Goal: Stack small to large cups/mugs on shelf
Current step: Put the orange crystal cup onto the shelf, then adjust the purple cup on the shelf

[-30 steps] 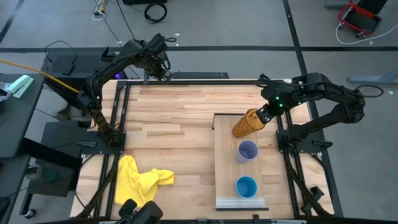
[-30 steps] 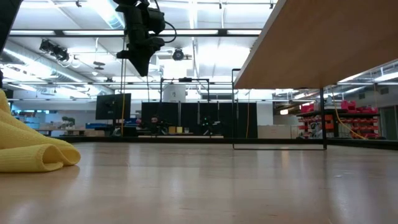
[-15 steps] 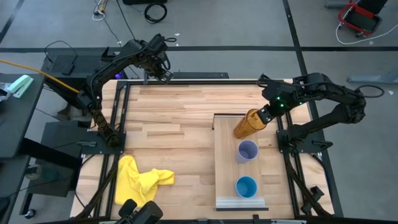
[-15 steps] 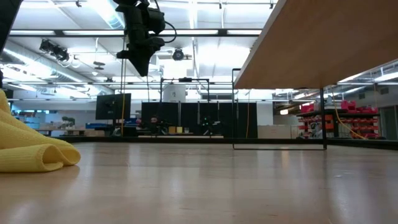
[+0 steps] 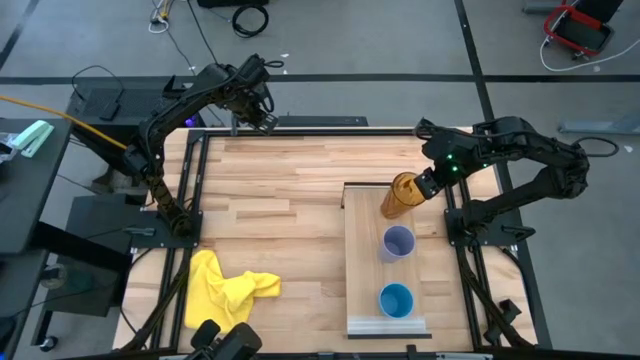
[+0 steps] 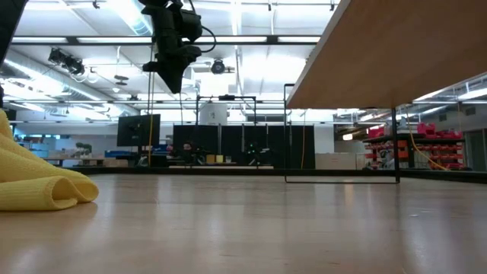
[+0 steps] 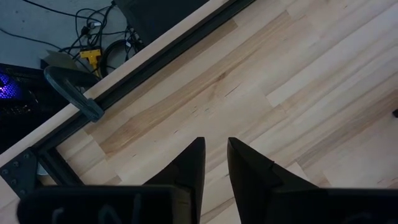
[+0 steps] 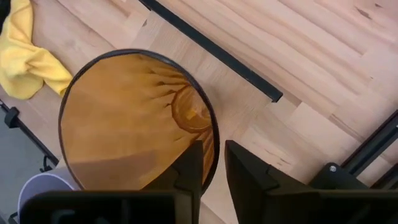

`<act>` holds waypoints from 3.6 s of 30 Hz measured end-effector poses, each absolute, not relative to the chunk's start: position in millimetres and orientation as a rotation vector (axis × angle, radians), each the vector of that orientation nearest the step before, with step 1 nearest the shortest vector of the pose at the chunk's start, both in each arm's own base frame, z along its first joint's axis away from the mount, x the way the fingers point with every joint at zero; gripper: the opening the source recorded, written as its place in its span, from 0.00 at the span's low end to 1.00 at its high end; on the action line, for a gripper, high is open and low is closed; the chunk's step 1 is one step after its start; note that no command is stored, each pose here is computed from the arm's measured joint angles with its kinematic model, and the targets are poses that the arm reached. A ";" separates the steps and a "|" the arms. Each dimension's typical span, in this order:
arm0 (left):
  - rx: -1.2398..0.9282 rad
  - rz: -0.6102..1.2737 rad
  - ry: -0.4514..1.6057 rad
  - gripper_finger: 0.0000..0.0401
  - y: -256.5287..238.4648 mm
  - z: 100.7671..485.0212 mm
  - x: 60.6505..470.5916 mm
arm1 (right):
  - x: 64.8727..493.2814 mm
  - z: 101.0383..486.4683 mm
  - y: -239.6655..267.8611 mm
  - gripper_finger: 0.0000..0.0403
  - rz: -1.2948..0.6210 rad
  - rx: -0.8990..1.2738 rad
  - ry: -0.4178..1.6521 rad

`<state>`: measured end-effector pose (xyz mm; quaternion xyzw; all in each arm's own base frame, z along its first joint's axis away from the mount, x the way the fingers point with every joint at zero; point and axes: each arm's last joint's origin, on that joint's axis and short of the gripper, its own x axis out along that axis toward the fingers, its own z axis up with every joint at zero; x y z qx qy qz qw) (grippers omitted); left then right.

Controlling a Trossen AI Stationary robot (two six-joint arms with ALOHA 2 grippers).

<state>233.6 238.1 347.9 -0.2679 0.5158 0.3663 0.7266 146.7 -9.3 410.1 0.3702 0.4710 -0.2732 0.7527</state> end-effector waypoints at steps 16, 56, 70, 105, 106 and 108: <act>-0.590 0.808 1.137 0.20 238.3 347.8 233.8 | 151.8 412.5 -8.8 0.27 -0.534 0.808 0.994; -0.646 0.799 1.182 0.20 242.0 329.3 248.8 | 155.6 416.4 -9.9 0.28 -0.496 0.753 0.928; -0.672 0.810 1.177 0.23 237.8 329.2 252.0 | 95.3 423.0 9.6 0.27 -0.460 0.963 0.921; -0.697 0.805 1.167 0.23 221.2 329.2 266.6 | 155.0 341.1 87.0 0.01 -0.291 0.800 0.970; -0.697 0.805 1.167 0.23 221.3 329.2 266.6 | 155.6 340.4 87.4 0.01 -0.293 0.796 0.974; -0.697 0.806 1.167 0.23 221.3 329.2 266.6 | 156.5 339.7 88.0 0.01 -0.295 0.793 0.977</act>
